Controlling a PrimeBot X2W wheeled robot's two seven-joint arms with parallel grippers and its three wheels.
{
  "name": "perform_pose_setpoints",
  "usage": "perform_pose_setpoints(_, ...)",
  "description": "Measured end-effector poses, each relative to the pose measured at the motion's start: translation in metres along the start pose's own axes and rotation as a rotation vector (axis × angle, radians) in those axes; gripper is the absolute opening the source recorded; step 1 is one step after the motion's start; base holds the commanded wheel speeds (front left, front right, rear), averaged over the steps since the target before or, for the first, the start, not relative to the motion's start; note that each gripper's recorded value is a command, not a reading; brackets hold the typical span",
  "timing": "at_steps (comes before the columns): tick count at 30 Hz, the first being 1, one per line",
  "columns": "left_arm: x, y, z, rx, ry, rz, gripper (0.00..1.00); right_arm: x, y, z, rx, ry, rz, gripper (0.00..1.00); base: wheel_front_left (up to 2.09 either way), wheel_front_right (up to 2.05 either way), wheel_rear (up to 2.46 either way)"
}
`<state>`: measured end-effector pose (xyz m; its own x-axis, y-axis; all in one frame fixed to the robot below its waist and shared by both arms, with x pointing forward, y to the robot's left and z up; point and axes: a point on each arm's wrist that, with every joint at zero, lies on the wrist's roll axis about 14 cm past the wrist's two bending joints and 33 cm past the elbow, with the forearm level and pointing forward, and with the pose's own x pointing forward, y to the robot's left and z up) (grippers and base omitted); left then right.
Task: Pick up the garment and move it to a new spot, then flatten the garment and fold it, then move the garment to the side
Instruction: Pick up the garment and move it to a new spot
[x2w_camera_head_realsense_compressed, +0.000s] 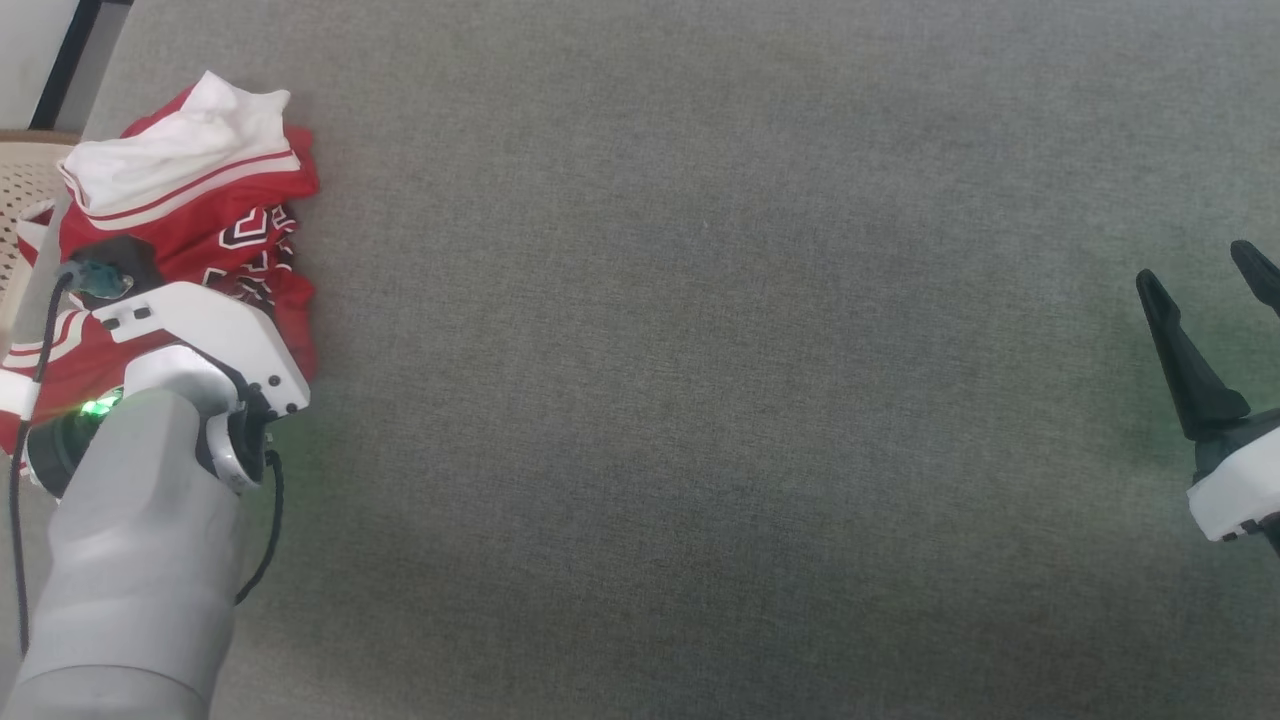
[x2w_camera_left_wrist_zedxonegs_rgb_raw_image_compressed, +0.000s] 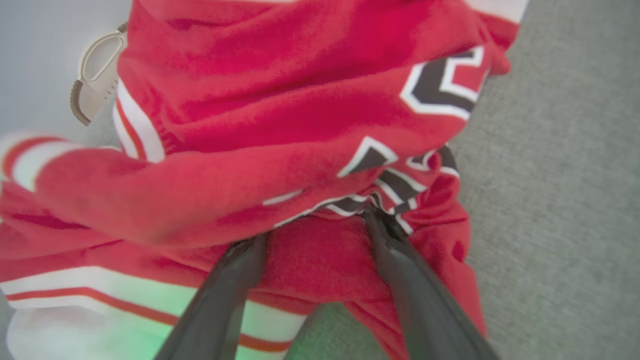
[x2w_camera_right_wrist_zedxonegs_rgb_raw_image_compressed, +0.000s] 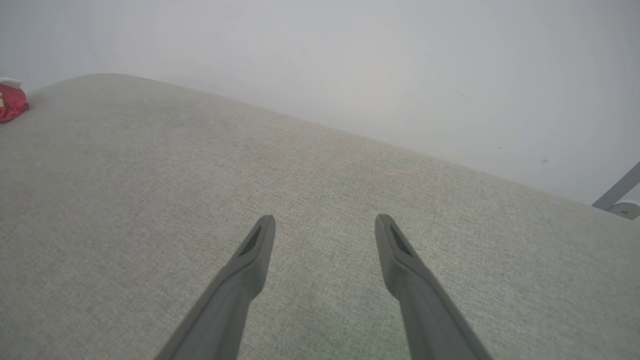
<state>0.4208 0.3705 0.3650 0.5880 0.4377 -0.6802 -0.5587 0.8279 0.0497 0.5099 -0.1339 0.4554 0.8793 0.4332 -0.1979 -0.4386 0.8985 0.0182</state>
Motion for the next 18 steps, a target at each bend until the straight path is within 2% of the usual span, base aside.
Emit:
perform_pose_setpoints(1,0.000,0.000,0.004,-0.001,-0.021,0.000,0.00,0.000,0.000,0.001,0.000,-0.003,-0.001,1.00,0.00,0.00,0.00)
perform_pose_setpoints(4,-0.004,0.001,0.020,0.000,-0.091,-0.001,0.00,-0.002,-0.001,0.006,-0.001,-0.013,-0.010,1.00,0.00,0.00,0.00)
perform_pose_setpoints(9,-0.028,0.014,0.096,0.031,-0.362,-0.012,0.00,-0.010,0.002,0.020,0.012,-0.057,-0.033,1.00,0.00,0.00,0.00)
perform_pose_setpoints(18,-0.109,0.029,0.193,0.096,-0.728,-0.056,0.00,-0.033,0.015,0.051,0.036,-0.146,-0.073,1.00,0.00,0.00,0.00)
